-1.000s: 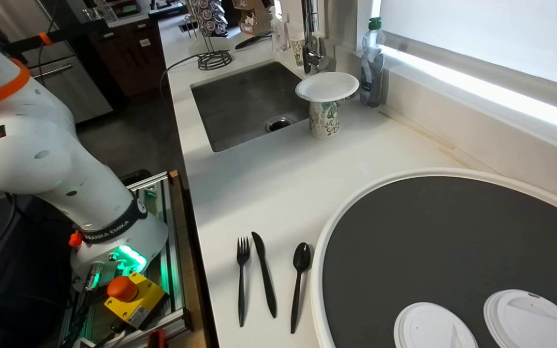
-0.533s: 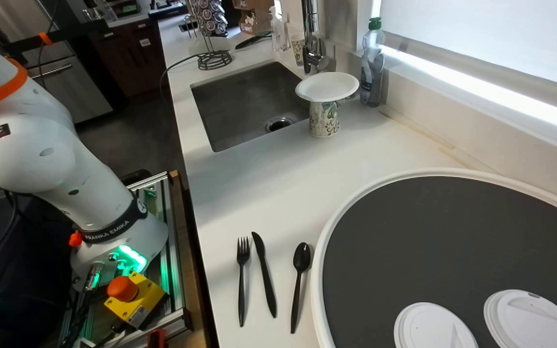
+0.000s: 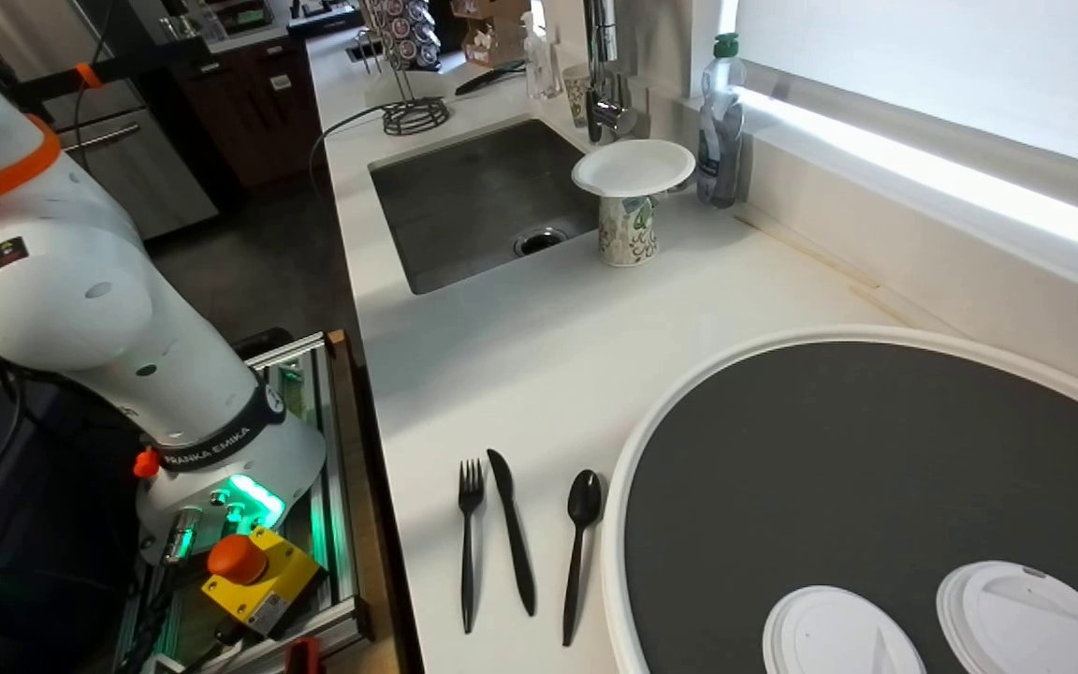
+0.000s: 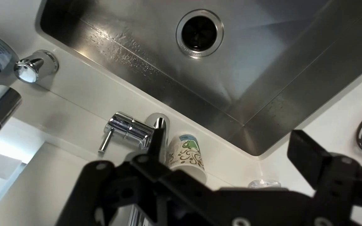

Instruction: Move the tap to the left and put the cup on top of the other cup

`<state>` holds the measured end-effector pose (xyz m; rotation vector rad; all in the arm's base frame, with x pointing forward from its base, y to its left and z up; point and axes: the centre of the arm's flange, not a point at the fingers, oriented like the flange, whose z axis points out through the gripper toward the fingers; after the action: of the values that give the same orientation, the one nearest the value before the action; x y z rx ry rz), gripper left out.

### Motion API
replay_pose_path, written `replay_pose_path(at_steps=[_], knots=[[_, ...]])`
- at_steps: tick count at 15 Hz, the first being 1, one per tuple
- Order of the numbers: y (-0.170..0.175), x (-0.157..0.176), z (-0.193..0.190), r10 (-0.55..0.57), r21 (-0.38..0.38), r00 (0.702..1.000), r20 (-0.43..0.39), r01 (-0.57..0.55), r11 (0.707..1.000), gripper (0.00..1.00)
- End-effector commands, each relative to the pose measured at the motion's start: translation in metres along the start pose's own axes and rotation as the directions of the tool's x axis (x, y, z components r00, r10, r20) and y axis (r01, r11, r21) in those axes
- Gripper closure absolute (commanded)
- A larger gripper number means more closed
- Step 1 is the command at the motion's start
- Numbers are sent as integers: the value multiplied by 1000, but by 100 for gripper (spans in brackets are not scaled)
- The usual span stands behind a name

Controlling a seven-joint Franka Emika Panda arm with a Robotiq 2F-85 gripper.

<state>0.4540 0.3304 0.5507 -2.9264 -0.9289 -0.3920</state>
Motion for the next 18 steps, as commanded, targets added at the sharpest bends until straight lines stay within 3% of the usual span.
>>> replay_pose_path(at_steps=[1, 8, 12, 15, 18], knots=[[-1, 2, 1, -2, 3, 1000, 0, 2, 1000, 0], [-1, 3, 2, -1, 5, 1000, 1, 1, 1000, 0], [-24, 14, 14, 71, -108, 997, 37, -67, 992, 0], [-39, 19, 29, 153, -142, 986, 62, -143, 979, 0], [-46, 29, 44, 226, -131, 970, 86, -214, 968, 0]])
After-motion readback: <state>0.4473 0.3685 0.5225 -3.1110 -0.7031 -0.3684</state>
